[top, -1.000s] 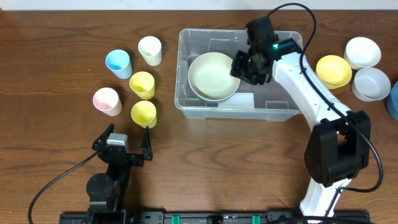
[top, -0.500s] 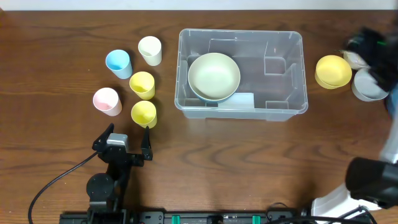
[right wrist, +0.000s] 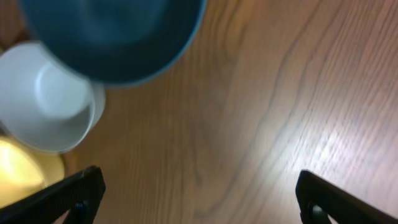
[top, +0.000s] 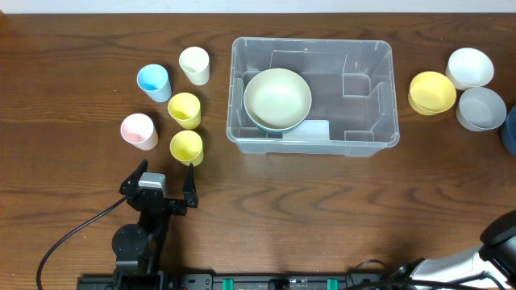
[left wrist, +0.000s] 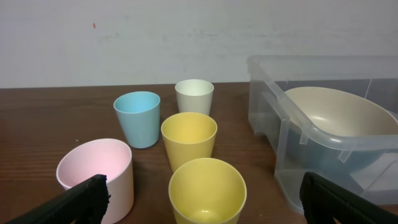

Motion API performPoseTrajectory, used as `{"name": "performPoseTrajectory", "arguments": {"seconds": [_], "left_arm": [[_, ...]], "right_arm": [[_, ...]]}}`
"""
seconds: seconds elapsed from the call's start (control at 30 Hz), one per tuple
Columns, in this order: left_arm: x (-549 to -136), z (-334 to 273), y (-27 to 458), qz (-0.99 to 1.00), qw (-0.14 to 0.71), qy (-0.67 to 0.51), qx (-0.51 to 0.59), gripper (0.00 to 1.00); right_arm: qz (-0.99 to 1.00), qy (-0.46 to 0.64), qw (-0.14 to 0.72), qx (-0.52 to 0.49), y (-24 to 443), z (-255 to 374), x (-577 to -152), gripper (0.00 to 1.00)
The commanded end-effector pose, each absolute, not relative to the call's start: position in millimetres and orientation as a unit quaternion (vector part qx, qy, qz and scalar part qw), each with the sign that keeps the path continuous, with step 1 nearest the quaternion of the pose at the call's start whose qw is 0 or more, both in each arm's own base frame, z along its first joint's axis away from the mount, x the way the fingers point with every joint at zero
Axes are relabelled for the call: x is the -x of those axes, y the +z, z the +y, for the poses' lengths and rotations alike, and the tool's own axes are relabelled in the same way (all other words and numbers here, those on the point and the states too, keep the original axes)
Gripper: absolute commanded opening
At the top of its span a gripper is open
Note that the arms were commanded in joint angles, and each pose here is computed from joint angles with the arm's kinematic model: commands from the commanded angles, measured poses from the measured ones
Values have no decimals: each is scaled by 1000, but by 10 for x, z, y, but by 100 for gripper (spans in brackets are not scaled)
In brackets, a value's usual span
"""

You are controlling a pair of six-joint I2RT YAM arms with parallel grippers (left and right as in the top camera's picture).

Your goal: Pack container

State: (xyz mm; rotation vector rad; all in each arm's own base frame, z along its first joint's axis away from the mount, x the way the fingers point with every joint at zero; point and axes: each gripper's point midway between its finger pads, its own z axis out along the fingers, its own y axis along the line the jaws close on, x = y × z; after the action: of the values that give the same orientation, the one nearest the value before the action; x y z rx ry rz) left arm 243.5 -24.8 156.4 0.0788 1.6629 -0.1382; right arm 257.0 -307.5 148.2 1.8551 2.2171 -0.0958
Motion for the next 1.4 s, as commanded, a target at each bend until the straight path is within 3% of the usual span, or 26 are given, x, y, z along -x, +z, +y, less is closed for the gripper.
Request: {"name": "performPoseTrajectory", "arguments": {"seconds": [0.0,0.43,1.0,1.37], "left_arm": [[-2427,-262,1411,752,654,-61,-42,98],[-2427,-262,1412,752,655,-61,-42,98],[-2427,-262,1412,752,655,-61,-42,98],[-2427,-262,1412,752,655,-61,-42,98]], "right_arm": [[743,-27,119,-658,1285,-3144,-2445,99],[709,-32,164,-685,924,-3338,-2475,99],[676,-18,223,-702,1000,-3505,-2725,99],[670,-10,205,-713,637,-3553,-2837,99]]}}
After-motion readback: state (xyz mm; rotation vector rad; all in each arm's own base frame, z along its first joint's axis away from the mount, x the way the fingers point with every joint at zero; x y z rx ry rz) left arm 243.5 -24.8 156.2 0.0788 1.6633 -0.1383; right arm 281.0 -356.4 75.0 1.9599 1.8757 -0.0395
